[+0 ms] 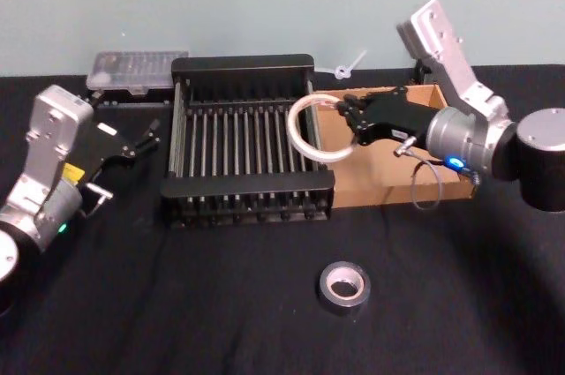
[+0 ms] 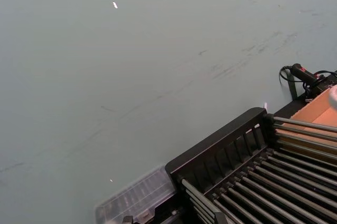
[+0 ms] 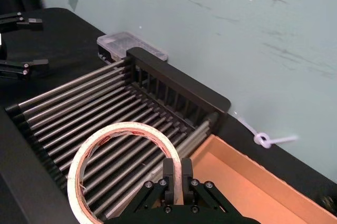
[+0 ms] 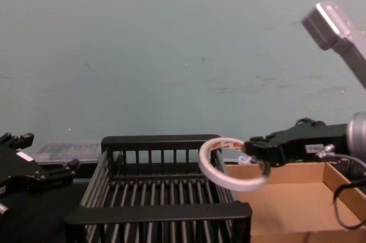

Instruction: Pick up the white tape and place it into the black box , Pick up the silver tape and place it into the brown box.

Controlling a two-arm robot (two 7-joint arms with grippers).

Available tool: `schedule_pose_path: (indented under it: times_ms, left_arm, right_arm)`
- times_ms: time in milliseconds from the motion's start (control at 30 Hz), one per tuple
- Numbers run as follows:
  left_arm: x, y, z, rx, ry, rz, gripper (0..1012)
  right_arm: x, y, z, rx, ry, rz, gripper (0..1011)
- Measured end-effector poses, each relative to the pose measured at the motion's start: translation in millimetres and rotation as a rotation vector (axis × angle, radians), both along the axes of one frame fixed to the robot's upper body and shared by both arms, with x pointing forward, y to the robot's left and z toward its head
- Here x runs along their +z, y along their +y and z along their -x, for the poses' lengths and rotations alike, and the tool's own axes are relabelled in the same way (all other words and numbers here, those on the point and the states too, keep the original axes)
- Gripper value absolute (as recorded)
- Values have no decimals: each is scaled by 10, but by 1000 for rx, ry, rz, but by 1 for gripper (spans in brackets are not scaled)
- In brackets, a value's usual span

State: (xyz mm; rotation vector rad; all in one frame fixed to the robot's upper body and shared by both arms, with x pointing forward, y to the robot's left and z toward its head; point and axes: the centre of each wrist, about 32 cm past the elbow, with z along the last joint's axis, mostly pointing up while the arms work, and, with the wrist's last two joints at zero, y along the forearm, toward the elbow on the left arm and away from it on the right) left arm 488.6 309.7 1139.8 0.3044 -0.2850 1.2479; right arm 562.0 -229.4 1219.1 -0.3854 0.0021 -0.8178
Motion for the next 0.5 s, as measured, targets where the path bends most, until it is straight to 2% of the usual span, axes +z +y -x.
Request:
schedule_pose_path:
  times_ms: [500]
  left_arm:
    - [0,0,0,0,0,0,1001]
  right_arm:
    - [-70,321,-224,72,-9,-11,90]
